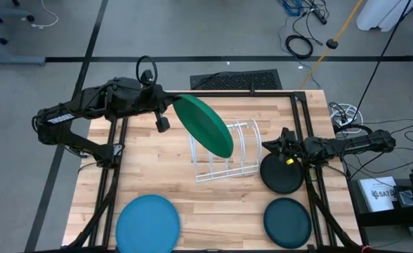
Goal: Sort dishes
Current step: Put the green plate into the dish rack
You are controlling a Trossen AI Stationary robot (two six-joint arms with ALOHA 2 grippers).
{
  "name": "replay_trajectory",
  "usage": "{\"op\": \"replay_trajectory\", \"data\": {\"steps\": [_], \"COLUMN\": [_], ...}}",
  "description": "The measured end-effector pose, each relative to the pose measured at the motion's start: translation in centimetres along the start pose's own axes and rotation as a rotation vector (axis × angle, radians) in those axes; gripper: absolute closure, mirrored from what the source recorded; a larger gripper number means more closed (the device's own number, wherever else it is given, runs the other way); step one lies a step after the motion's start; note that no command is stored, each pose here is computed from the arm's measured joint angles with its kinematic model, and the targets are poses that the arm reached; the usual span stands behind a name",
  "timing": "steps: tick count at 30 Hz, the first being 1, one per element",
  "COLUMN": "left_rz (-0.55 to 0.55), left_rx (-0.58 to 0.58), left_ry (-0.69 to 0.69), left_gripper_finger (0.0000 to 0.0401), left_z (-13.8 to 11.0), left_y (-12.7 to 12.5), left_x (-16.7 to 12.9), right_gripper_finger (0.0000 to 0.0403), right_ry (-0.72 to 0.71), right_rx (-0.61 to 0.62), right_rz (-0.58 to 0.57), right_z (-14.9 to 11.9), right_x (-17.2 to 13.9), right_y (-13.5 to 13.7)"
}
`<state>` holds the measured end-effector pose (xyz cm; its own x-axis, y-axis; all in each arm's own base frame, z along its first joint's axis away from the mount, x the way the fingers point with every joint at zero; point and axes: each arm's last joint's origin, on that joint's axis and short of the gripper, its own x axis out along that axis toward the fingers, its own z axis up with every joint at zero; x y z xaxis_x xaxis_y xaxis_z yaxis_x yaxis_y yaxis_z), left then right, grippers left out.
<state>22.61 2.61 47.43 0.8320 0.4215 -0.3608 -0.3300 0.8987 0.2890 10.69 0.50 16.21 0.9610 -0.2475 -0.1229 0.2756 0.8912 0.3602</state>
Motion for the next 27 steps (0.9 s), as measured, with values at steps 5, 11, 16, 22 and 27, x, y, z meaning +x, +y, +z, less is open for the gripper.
{"op": "replay_trajectory", "data": {"steps": [5, 11, 16, 22, 27], "left_rz": [0.0, 0.0, 0.0, 0.001, 0.001], "left_rx": [0.0, 0.0, -0.001, -0.001, -0.001], "left_ry": [0.001, 0.0, 0.0, 0.0, 0.0], "left_gripper_finger": [0.0391, 0.0391, 0.0391, 0.0391, 0.0391], "left_z": [0.0, 0.0, 0.0, 0.0, 0.0], "left_y": [0.0, 0.0, 0.0, 0.0, 0.0], "left_x": [0.0, 0.0, 0.0, 0.0, 0.0], "right_gripper_finger": [0.0403, 0.0403, 0.0403, 0.0403, 0.0403], "right_ry": [0.032, 0.029, 0.031, 0.02, 0.028], "right_rx": [-0.006, -0.015, -0.015, -0.014, -0.018], "right_rz": [0.023, 0.075, 0.089, 0.123, 0.122], "right_z": [-0.2, -0.1, -0.1, 0.0, -0.2], "right_x": [0.2, 0.5, 0.9, 1.5, 2.0], "right_y": [0.1, 0.5, 0.7, 1.1, 1.3]}}
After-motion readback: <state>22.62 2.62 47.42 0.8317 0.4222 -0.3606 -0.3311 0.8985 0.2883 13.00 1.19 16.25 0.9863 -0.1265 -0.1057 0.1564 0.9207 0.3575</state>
